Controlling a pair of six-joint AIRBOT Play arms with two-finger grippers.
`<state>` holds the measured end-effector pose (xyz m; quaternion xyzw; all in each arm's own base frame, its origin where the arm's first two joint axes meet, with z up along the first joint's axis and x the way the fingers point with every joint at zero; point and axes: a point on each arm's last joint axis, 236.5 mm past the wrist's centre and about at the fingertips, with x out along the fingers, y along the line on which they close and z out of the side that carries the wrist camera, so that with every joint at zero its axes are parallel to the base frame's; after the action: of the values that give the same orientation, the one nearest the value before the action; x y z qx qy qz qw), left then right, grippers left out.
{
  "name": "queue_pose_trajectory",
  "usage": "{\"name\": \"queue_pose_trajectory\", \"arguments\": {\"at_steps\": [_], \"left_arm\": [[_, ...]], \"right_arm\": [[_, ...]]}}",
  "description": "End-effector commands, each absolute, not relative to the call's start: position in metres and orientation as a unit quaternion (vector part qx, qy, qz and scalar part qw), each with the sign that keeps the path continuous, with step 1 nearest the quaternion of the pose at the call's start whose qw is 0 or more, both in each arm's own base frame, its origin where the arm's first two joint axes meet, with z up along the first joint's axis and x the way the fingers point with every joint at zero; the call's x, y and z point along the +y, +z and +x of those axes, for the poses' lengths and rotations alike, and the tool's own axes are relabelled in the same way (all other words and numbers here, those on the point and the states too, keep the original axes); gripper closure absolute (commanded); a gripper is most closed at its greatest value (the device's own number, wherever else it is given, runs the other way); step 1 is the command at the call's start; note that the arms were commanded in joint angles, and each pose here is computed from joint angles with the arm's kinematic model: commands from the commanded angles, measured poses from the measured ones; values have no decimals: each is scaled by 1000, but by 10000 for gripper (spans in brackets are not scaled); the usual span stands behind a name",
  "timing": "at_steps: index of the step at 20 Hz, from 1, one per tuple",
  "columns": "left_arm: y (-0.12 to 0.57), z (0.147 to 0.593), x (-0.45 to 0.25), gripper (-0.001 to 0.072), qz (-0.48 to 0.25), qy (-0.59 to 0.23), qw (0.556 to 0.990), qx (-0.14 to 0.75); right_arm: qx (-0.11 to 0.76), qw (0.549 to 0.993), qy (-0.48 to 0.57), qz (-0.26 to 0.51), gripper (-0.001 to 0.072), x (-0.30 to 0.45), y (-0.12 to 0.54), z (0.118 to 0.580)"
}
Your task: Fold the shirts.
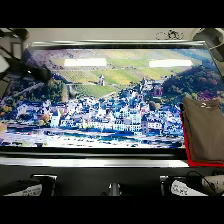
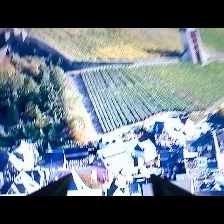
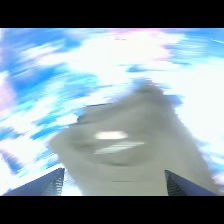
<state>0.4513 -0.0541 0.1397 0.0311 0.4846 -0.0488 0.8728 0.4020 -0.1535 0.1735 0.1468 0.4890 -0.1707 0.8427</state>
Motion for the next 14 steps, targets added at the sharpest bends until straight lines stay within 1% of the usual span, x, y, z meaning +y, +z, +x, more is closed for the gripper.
{"name": "queue_pose_trajectory", "arguments": {"at_steps": [1, 2, 3, 4, 5, 14], "left_arm": [[73, 410, -52, 25, 53, -16, 778, 626], [68, 409, -64, 26, 41, -36, 784, 619], [71, 417, -69, 35, 21, -33, 805, 591], [76, 423, -69, 35, 9, -29, 821, 570], [80, 426, -69, 35, 3, -26, 828, 560], [77, 428, -69, 32, 6, -26, 826, 562]], "right_arm": [[630, 766, -32, 123, 43, -20, 106, 415], [675, 727, -3, 124, 42, 0, 87, 403], [692, 712, 3, 118, 42, 7, 77, 401], [695, 710, 1, 111, 42, 8, 73, 401], [686, 719, -8, 107, 42, 5, 74, 406], [689, 717, -13, 104, 44, 1, 75, 403]]}}
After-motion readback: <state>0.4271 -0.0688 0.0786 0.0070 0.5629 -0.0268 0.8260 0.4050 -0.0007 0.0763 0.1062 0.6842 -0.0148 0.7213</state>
